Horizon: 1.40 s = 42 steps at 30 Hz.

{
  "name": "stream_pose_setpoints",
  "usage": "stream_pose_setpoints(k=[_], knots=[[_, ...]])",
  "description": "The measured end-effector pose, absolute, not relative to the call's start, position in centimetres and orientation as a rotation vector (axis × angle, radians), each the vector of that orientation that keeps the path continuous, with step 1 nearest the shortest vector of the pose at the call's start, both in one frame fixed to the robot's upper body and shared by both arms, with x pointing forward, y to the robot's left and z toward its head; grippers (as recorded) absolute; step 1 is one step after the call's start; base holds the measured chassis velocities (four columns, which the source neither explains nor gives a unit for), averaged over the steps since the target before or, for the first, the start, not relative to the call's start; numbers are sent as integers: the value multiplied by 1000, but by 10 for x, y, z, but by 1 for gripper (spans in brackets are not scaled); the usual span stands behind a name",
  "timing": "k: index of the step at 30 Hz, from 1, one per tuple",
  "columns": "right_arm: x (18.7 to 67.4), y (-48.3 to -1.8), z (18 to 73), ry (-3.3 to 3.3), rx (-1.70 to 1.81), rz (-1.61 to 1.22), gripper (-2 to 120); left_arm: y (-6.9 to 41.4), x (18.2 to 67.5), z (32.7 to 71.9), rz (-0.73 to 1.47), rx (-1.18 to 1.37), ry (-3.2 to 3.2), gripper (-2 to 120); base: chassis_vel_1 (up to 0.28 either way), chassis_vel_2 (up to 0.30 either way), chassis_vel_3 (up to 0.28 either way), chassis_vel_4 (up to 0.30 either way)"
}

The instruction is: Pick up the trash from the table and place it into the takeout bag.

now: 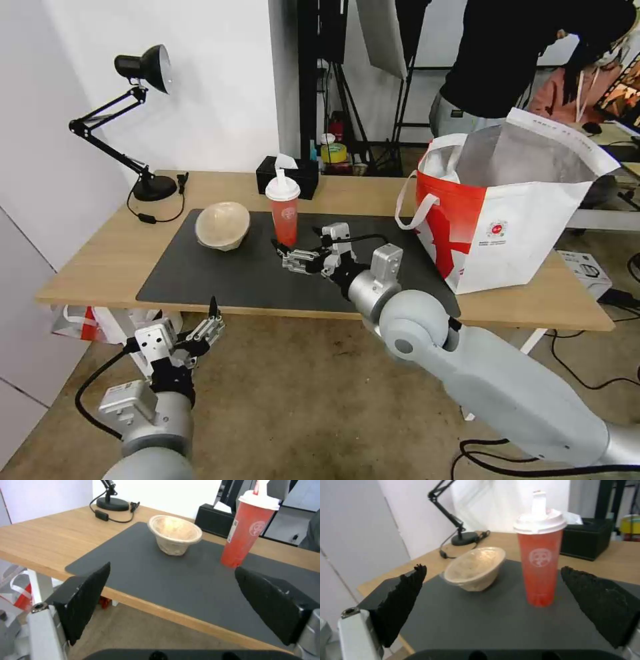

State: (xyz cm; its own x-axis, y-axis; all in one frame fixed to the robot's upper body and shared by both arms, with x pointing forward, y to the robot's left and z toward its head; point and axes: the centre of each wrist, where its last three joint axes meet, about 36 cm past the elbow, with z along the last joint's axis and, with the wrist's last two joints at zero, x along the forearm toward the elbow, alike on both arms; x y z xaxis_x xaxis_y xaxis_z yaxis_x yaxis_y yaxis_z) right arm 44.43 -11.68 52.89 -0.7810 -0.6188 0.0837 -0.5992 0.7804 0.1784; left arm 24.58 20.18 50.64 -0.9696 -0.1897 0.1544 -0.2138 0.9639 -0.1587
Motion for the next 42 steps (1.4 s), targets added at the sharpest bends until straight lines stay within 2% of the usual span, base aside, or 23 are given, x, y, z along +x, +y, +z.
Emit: stream_pose_setpoints(k=[11, 28, 42], knots=[[473, -116, 526, -2855, 878, -184, 100, 201, 248, 505, 269, 312, -2968, 100, 0, 0, 0, 0], [515, -89, 527, -2857, 845, -117, 100, 204, 249, 505, 251, 305, -2955, 100, 0, 0, 0, 0], [552, -76, 503, -2850, 766, -97, 100, 205, 250, 505, 243, 290, -2951, 100, 0, 0, 0, 0]])
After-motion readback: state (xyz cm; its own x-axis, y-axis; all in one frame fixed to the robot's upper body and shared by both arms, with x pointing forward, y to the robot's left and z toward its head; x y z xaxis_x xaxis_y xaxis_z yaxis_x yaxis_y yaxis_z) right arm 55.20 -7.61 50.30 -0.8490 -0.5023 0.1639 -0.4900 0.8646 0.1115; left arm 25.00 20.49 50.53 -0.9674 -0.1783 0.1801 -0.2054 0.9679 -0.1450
